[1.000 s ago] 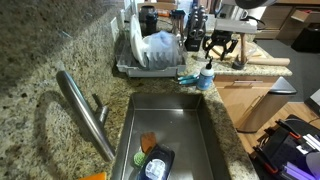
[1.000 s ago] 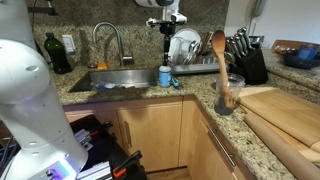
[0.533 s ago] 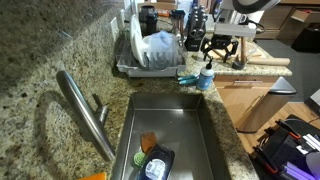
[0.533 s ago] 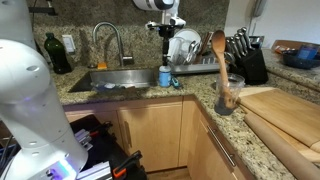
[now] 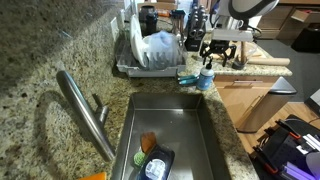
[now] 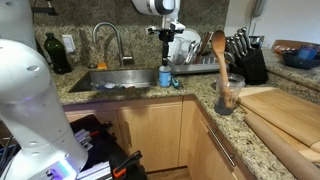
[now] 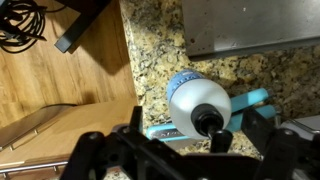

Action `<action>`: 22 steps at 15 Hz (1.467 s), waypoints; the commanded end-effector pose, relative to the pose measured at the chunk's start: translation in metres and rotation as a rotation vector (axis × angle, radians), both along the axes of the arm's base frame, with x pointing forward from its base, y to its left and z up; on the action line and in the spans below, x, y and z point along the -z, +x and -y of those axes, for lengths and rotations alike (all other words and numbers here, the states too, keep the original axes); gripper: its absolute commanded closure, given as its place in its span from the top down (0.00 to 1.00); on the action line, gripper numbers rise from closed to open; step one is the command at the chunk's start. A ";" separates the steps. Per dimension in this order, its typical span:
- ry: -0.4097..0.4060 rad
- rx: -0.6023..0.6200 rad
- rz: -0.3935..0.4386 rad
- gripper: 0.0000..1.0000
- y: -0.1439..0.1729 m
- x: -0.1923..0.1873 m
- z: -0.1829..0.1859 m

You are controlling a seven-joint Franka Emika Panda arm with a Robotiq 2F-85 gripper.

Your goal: Move the soap bottle closer to the tap

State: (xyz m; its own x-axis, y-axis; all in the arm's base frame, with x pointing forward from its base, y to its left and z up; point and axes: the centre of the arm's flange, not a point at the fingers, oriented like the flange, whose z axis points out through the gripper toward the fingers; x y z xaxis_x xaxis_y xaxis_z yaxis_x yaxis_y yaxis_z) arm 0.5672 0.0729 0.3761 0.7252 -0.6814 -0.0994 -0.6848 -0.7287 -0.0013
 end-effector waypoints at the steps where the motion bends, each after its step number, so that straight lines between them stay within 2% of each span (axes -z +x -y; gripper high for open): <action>1: 0.000 0.000 -0.003 1.00 0.000 0.002 0.000; 5: -0.003 -0.002 -0.012 1.00 0.003 0.014 -0.004; 11: 0.005 -0.016 -0.007 1.00 0.000 0.007 -0.003; 13: 0.005 0.012 -0.058 1.00 0.005 0.020 0.001; 15: -0.009 0.000 -0.067 1.00 0.002 0.027 0.000; 16: -0.004 -0.003 -0.041 1.00 0.000 0.020 -0.001; 20: -0.004 -0.003 -0.051 1.00 0.001 0.025 -0.001; 21: 0.003 -0.004 -0.051 0.94 0.001 0.025 -0.002; 22: 0.007 -0.012 -0.048 0.74 0.001 0.025 -0.002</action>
State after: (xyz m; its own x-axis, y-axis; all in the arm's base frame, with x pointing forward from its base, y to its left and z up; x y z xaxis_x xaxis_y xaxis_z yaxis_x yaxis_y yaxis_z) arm 0.5685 0.0746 0.3510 0.7214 -0.6796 -0.1329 -0.6818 -0.7307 0.0355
